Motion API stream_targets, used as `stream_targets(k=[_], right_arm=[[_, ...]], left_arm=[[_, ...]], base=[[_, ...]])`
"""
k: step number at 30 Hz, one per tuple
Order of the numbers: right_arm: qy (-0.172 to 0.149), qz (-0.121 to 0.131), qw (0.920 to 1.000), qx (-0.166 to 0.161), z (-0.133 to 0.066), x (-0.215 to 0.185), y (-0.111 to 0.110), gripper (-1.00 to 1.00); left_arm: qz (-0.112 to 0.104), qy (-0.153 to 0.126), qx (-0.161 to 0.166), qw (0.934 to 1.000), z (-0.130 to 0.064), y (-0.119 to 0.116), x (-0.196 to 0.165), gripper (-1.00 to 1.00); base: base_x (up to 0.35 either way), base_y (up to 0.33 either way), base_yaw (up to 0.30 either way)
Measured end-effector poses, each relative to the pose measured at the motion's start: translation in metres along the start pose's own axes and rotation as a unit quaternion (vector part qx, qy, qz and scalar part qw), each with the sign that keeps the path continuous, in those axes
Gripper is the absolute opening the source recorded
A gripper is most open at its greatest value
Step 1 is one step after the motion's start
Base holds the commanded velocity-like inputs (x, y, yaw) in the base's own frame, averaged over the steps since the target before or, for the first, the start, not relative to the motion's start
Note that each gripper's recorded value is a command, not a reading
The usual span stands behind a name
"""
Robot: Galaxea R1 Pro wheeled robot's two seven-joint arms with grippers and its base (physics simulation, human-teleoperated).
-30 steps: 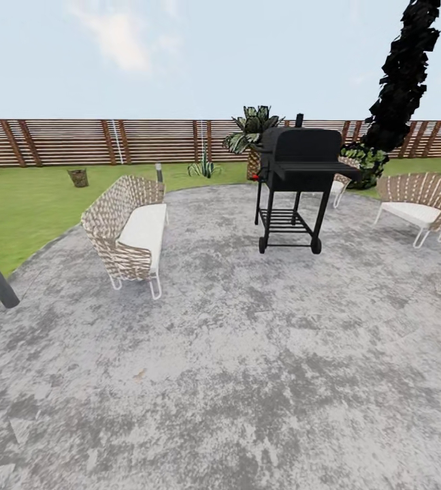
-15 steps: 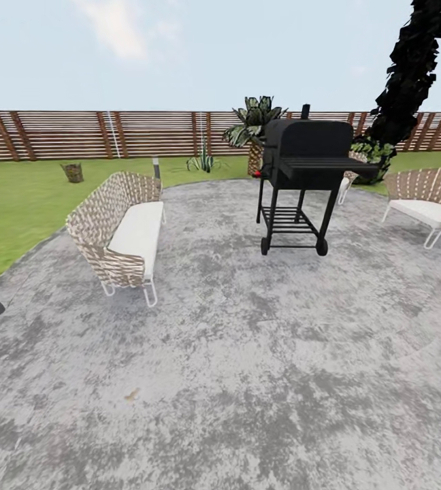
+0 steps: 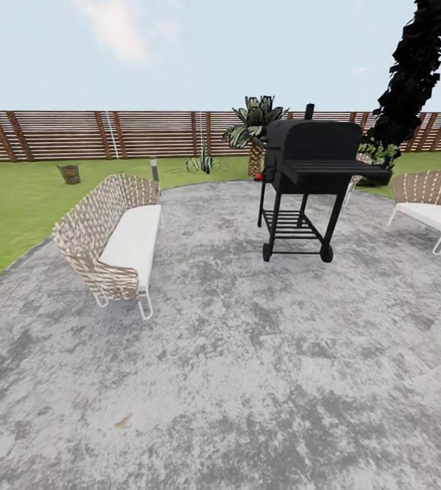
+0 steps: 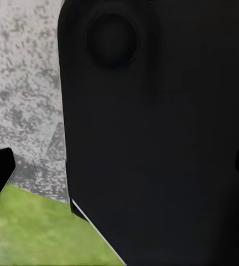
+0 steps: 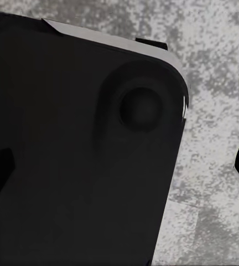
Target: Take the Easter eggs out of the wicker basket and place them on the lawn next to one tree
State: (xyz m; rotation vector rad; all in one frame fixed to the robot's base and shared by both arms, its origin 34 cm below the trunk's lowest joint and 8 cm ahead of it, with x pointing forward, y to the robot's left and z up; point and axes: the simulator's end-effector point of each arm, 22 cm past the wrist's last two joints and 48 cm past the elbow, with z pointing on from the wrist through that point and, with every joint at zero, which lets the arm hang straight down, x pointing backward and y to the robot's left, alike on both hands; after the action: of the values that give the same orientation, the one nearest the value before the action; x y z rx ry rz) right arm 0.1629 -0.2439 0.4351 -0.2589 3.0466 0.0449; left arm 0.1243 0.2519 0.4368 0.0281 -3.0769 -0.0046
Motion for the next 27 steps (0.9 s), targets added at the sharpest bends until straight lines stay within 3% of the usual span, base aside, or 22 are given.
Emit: stream_targets(k=[27], right_arm=[[0.0,-0.001,1.0,-0.002,0.0,-0.0002,0.0022,1.0]], left_arm=[[0.0,0.0,0.0,1.0,0.0,0.0,0.0002,1.0]], base=[[0.339,0.0,0.01]])
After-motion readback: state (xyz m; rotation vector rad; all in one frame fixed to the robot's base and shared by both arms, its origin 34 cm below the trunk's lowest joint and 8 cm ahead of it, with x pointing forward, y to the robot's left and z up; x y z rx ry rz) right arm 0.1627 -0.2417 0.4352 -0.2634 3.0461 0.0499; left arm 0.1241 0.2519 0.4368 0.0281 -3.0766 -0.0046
